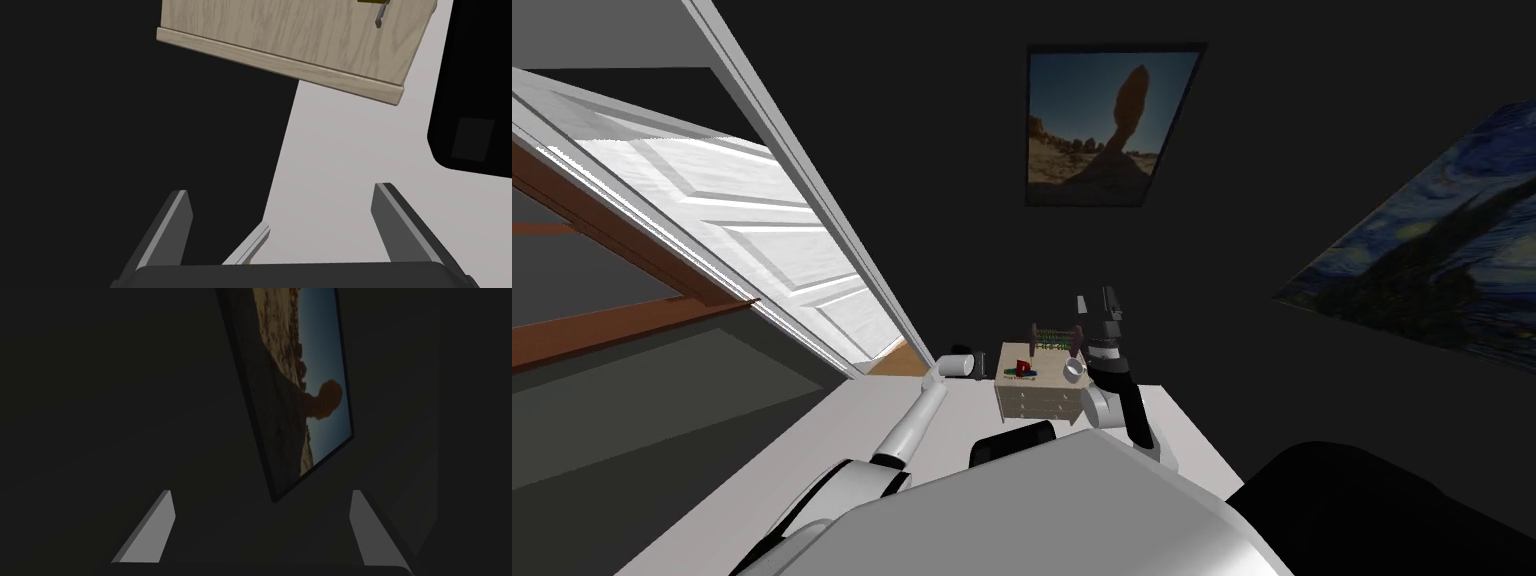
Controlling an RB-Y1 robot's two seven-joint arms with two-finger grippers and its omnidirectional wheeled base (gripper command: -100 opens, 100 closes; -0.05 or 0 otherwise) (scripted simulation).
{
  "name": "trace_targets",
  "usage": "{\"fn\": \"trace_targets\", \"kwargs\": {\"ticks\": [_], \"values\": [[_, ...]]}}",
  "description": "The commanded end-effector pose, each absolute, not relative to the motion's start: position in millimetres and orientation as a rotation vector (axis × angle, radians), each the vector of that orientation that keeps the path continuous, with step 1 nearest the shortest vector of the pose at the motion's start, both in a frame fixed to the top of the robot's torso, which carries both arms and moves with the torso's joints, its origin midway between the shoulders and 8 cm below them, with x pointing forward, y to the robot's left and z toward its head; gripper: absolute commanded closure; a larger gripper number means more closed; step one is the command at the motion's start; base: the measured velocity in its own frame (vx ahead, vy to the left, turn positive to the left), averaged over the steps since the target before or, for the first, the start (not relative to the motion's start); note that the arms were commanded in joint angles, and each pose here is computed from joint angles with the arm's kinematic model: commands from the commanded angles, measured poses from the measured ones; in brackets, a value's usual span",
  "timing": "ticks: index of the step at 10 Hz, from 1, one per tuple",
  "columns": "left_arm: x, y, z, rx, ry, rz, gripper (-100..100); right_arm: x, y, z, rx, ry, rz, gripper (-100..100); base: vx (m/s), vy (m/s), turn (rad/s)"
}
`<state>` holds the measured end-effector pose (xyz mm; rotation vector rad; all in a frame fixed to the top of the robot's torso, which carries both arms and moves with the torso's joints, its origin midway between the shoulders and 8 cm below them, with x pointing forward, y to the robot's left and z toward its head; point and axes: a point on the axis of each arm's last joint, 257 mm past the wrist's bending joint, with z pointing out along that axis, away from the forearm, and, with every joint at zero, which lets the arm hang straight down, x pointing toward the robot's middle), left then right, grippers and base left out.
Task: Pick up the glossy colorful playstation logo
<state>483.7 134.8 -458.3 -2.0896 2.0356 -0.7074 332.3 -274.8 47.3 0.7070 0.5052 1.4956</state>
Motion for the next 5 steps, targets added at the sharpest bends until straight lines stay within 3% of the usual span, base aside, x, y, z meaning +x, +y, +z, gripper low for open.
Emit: {"fn": "trace_targets", "kwargs": {"ticks": [1,2,5], "values": [[474,136,-468,-2.114,2.072,-0.65,-100,332,-275,47,0.707,0.505,1.496,0,0.021,-0.046,-0.074],[474,136,-468,-2.114,2.072,-0.65,-100,332,-275,47,0.707,0.505,1.496,0,0.003,-0.013,0.007],[459,138,-477,-2.154,2.147,-0.538,-100,332,-275,47,0.707,0.505,1.496,0,0.008,-0.046,-0.137]]}}
